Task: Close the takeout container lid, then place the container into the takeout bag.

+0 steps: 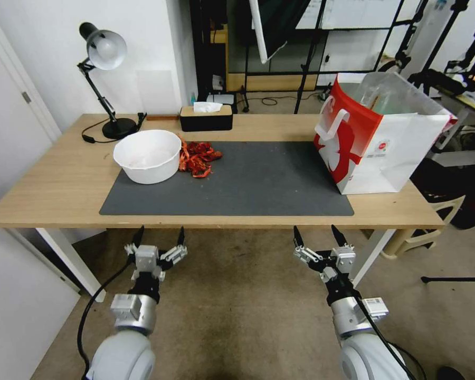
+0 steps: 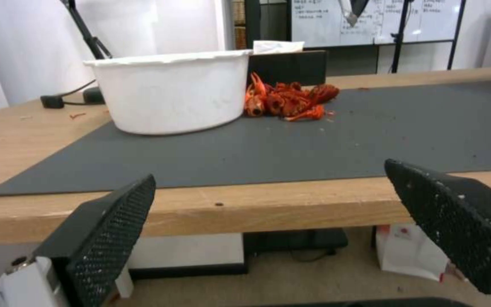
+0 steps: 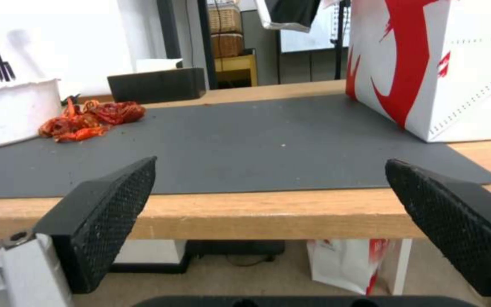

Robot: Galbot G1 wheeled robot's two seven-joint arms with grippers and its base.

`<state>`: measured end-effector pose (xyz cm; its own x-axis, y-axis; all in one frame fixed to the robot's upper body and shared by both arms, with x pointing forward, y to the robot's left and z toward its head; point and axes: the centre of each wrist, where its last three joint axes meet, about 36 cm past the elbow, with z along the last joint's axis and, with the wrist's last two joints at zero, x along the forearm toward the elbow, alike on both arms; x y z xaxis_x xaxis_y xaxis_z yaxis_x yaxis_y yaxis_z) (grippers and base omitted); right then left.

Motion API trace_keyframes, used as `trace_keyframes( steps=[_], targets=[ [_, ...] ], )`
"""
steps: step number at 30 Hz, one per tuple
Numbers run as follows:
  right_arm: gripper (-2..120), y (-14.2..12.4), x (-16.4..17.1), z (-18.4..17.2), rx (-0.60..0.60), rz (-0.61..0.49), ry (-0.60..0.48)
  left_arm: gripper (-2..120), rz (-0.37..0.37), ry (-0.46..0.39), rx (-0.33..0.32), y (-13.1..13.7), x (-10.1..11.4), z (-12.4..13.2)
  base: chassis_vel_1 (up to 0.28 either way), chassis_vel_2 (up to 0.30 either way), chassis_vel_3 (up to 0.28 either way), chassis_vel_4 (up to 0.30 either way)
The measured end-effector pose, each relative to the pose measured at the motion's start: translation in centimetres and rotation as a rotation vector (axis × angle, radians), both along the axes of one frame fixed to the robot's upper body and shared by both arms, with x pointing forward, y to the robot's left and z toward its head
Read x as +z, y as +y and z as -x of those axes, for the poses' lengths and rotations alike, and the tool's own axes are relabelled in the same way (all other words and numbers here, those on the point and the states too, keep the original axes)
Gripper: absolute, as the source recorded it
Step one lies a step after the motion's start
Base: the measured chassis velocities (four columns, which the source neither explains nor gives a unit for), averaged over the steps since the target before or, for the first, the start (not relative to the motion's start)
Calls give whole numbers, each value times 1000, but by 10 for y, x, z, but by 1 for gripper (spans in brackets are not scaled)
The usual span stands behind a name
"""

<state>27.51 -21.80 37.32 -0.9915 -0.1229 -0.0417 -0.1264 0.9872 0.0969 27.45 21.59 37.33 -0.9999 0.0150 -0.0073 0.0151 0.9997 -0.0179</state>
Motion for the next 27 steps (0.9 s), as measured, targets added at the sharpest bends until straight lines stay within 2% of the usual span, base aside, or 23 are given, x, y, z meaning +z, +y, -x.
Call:
trace_keyframes(
  steps=[27],
  targets=[
    [100, 1, -1, 1, 4, 0, -1, 100, 2, -8, -12, 0, 0, -4, 0, 0, 0, 0]
  ],
)
